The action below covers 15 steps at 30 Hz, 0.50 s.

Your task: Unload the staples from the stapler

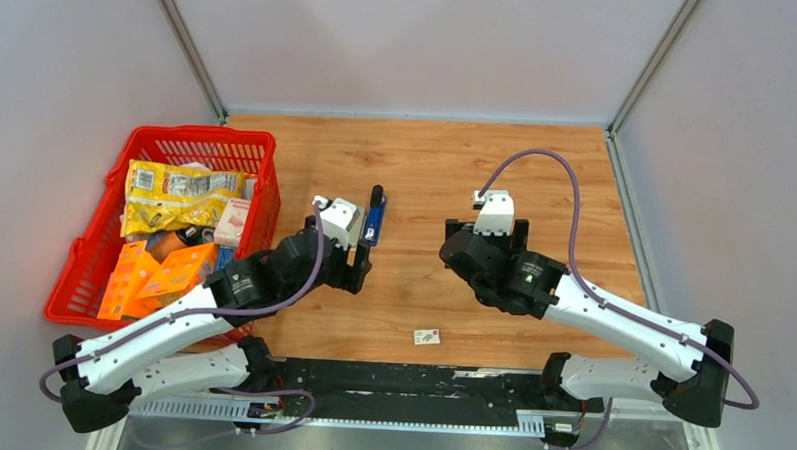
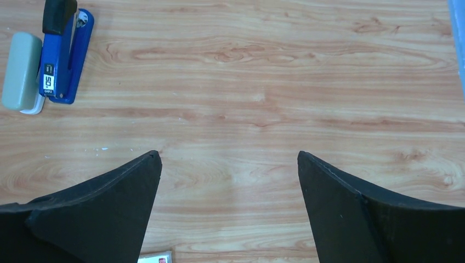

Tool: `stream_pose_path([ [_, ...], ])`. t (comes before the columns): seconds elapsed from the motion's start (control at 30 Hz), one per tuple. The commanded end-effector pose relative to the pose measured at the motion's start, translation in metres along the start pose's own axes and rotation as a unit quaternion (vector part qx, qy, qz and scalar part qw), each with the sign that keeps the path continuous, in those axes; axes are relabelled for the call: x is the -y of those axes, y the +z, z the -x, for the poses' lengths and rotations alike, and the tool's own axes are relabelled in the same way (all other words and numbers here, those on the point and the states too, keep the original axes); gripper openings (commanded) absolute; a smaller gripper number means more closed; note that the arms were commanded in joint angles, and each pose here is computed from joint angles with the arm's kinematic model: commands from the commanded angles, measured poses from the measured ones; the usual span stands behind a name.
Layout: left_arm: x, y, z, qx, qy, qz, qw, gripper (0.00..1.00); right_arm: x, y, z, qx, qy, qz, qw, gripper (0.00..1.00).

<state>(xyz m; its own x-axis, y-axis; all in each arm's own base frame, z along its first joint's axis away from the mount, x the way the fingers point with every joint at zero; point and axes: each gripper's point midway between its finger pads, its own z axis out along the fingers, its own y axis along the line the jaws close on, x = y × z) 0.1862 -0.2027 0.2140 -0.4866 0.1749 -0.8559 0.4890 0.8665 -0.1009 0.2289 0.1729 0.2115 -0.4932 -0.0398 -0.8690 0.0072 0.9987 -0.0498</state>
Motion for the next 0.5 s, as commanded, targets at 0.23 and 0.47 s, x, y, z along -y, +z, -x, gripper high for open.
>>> stream_pose_path([
  [0.23,-0.023,-0.035,0.036,0.061,0.006,0.035,0.997,0.83,0.025,-0.02,0.055,0.078,0.02,-0.023,0.997,1.0],
  [0.47,-0.024,-0.041,0.039,0.066,0.006,0.032,0.997,0.83,0.016,-0.024,0.061,0.076,0.007,0.006,0.997,1.0],
])
